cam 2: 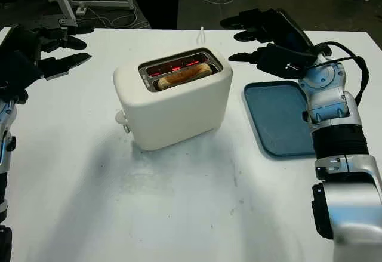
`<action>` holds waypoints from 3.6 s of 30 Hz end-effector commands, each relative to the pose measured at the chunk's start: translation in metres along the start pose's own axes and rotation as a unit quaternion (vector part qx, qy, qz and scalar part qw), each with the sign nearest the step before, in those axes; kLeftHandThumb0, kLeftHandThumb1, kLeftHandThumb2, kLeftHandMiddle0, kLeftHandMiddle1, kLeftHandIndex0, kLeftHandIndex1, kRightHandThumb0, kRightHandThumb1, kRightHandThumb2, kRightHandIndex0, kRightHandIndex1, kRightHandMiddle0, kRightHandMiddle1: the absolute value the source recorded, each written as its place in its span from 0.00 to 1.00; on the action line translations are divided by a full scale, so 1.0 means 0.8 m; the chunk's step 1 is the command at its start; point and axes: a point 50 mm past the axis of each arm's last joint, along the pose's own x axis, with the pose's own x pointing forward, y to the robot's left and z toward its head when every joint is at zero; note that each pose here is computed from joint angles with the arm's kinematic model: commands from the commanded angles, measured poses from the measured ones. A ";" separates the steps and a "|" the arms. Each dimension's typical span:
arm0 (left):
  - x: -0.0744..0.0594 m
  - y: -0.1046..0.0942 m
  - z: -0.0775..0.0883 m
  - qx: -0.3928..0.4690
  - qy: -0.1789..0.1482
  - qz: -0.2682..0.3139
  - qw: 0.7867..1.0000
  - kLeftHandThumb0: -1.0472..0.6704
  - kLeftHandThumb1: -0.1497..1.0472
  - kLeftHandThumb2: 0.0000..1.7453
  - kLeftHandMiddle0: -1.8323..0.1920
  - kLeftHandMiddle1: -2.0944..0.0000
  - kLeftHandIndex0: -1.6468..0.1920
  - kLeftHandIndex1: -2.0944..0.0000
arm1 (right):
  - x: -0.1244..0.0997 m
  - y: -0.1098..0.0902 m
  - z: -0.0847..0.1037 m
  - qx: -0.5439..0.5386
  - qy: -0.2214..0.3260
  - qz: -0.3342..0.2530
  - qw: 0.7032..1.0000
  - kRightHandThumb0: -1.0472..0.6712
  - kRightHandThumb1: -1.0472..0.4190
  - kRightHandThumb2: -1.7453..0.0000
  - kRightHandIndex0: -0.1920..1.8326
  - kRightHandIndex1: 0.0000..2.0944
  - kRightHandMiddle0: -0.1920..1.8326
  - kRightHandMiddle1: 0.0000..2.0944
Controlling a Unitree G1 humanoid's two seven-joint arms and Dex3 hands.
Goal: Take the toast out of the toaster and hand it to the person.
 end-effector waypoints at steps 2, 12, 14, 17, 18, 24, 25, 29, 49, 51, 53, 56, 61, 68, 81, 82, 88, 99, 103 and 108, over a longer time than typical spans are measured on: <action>0.002 0.001 0.007 0.004 -0.011 0.000 1.000 0.47 0.87 0.07 0.75 0.52 0.56 0.88 | -0.001 0.000 -0.001 0.010 0.000 -0.006 1.000 0.46 0.19 1.00 0.50 0.01 0.46 0.00; 0.000 0.003 0.005 0.003 -0.010 0.001 1.000 0.47 0.86 0.08 0.75 0.52 0.57 0.86 | -0.001 0.002 -0.005 0.006 -0.002 -0.005 1.000 0.44 0.19 1.00 0.51 0.01 0.46 0.00; -0.001 0.003 0.004 0.002 -0.010 0.001 1.000 0.47 0.87 0.08 0.75 0.52 0.57 0.86 | -0.001 0.002 -0.005 0.004 -0.002 -0.006 1.000 0.43 0.18 1.00 0.51 0.01 0.47 0.00; -0.002 0.004 0.003 0.002 -0.012 0.002 1.000 0.47 0.86 0.08 0.75 0.52 0.57 0.86 | -0.001 0.002 -0.005 0.003 -0.001 -0.006 1.000 0.44 0.19 1.00 0.51 0.01 0.47 0.00; -0.002 0.004 0.003 0.003 -0.012 0.003 1.000 0.47 0.86 0.08 0.75 0.52 0.57 0.85 | -0.001 0.002 -0.005 0.002 0.000 -0.006 1.000 0.44 0.19 1.00 0.51 0.01 0.47 0.00; -0.003 0.004 0.002 0.001 -0.012 0.001 1.000 0.47 0.87 0.08 0.76 0.53 0.58 0.85 | -0.001 0.003 -0.006 0.009 -0.004 -0.003 1.000 0.43 0.19 1.00 0.51 0.01 0.47 0.00; -0.002 0.004 0.002 0.000 -0.011 0.001 1.000 0.47 0.87 0.08 0.76 0.53 0.58 0.85 | -0.001 0.003 -0.006 0.009 -0.004 -0.004 1.000 0.43 0.19 1.00 0.51 0.01 0.47 0.00; -0.002 0.005 0.003 0.009 -0.016 0.000 1.000 0.46 0.87 0.08 0.75 0.53 0.58 0.84 | -0.002 0.002 -0.006 0.004 -0.002 -0.003 1.000 0.43 0.19 1.00 0.51 0.01 0.47 0.00; -0.003 0.004 0.003 0.005 -0.011 0.002 1.000 0.46 0.87 0.08 0.75 0.53 0.60 0.81 | -0.001 0.002 -0.007 0.005 -0.003 0.000 1.000 0.44 0.19 1.00 0.51 0.01 0.47 0.00; -0.003 0.004 0.003 0.006 -0.013 0.004 1.000 0.47 0.87 0.08 0.75 0.53 0.60 0.80 | 0.000 0.002 -0.007 0.006 -0.002 0.000 1.000 0.44 0.19 1.00 0.51 0.01 0.47 0.00; -0.003 0.004 0.003 0.008 -0.015 0.004 1.000 0.47 0.87 0.08 0.74 0.52 0.60 0.80 | 0.000 0.002 -0.006 0.006 -0.003 -0.001 1.000 0.44 0.19 1.00 0.51 0.01 0.47 0.00; -0.004 0.005 0.003 0.004 -0.014 0.003 1.000 0.47 0.87 0.08 0.75 0.53 0.61 0.80 | 0.000 0.002 -0.006 0.005 -0.003 -0.002 1.000 0.44 0.19 1.00 0.51 0.01 0.47 0.00; -0.004 0.004 0.003 0.001 -0.014 0.005 1.000 0.47 0.87 0.08 0.75 0.53 0.62 0.79 | 0.000 0.002 -0.006 0.003 -0.004 -0.002 1.000 0.44 0.19 1.00 0.51 0.01 0.47 0.00; -0.004 0.004 0.004 0.003 -0.016 0.006 1.000 0.46 0.87 0.08 0.75 0.53 0.62 0.78 | 0.000 0.001 -0.003 -0.001 -0.007 -0.001 1.000 0.43 0.19 1.00 0.52 0.01 0.47 0.00; -0.003 0.005 0.006 0.011 -0.021 0.004 1.000 0.47 0.87 0.08 0.74 0.52 0.63 0.75 | 0.001 0.001 -0.002 -0.003 -0.015 -0.002 1.000 0.44 0.19 1.00 0.52 0.01 0.48 0.00; -0.003 0.005 0.006 0.012 -0.020 0.004 1.000 0.47 0.87 0.08 0.74 0.52 0.63 0.75 | 0.001 0.001 -0.002 -0.003 -0.014 -0.001 1.000 0.44 0.19 1.00 0.52 0.01 0.48 0.00; -0.003 0.004 0.004 0.000 -0.015 0.003 1.000 0.46 0.87 0.08 0.75 0.53 0.64 0.75 | 0.001 0.002 -0.003 -0.003 -0.014 -0.003 1.000 0.44 0.20 1.00 0.53 0.01 0.48 0.00; -0.002 0.004 0.005 0.000 -0.007 -0.001 1.000 0.45 0.87 0.08 0.74 0.53 0.64 0.74 | 0.001 0.004 -0.004 -0.003 -0.008 0.004 1.000 0.44 0.19 1.00 0.52 0.00 0.47 0.00; -0.002 0.004 0.005 0.004 -0.008 0.000 1.000 0.45 0.87 0.07 0.74 0.53 0.64 0.73 | 0.000 0.005 -0.005 -0.006 -0.013 0.003 1.000 0.44 0.19 1.00 0.53 0.01 0.47 0.00; -0.001 0.004 0.005 0.006 -0.008 -0.003 1.000 0.46 0.87 0.08 0.74 0.53 0.65 0.73 | 0.000 0.004 -0.006 -0.007 -0.011 0.004 1.000 0.42 0.19 1.00 0.52 0.01 0.47 0.00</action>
